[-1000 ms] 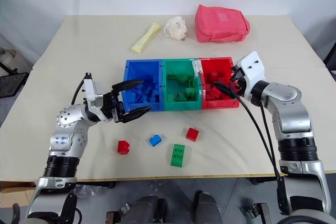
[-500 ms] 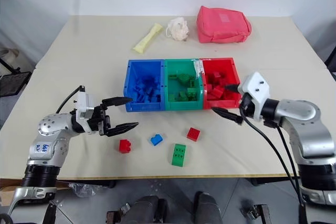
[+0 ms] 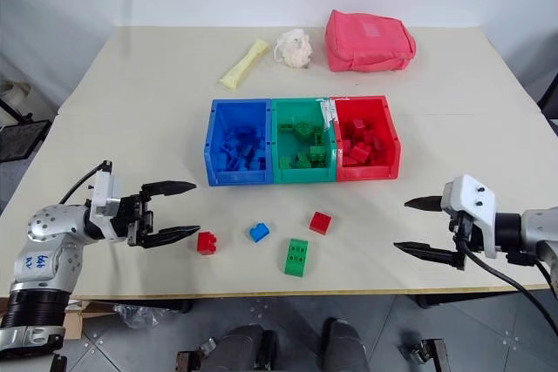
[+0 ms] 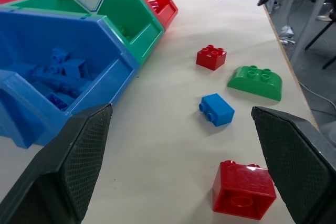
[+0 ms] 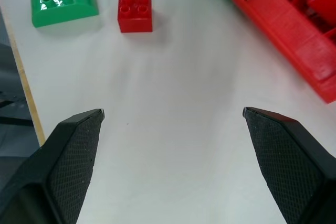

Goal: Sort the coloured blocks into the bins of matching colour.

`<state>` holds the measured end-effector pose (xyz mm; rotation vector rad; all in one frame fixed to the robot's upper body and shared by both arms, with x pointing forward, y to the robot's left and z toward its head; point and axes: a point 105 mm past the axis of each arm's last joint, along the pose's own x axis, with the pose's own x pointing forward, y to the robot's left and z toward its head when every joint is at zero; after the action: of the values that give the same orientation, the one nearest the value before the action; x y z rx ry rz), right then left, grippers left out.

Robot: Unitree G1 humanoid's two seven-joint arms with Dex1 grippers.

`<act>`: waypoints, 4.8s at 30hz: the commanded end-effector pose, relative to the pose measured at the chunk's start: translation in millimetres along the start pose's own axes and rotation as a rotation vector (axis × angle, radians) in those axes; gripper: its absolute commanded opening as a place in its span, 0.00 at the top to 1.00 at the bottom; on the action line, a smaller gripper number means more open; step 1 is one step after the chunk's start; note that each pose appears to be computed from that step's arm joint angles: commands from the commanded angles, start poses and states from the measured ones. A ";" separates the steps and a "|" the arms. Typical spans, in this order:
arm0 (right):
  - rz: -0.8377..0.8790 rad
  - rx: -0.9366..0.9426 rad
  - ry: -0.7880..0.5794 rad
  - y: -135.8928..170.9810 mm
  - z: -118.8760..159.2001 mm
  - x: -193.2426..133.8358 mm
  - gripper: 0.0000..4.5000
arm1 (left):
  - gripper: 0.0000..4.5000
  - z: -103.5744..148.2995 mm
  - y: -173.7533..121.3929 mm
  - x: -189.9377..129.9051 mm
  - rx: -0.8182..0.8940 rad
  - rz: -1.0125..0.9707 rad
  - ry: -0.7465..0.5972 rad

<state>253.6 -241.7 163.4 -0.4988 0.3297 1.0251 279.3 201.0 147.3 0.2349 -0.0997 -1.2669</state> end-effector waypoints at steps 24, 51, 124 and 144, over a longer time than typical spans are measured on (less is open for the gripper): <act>0.213 -0.124 -0.033 20.6 34.3 117.0 0.01 | 0.00 2.4 -56.8 -6.6 -0.019 -0.118 -0.022; -0.035 -0.064 -0.203 -9.2 65.3 105.4 0.68 | 0.00 22.3 -39.5 30.5 0.033 -0.034 -0.103; 0.174 -0.065 -0.039 55.1 38.1 99.6 0.00 | 0.00 -5.3 -42.9 -8.9 -0.012 -0.077 -0.011; 0.289 -0.102 0.004 91.3 21.7 156.0 0.14 | 0.00 -4.1 -62.3 2.2 -0.050 -0.060 -0.054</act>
<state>255.7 -76.2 94.8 -0.5588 0.3137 1.3090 226.6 183.4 124.9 0.1673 -0.0805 -1.3284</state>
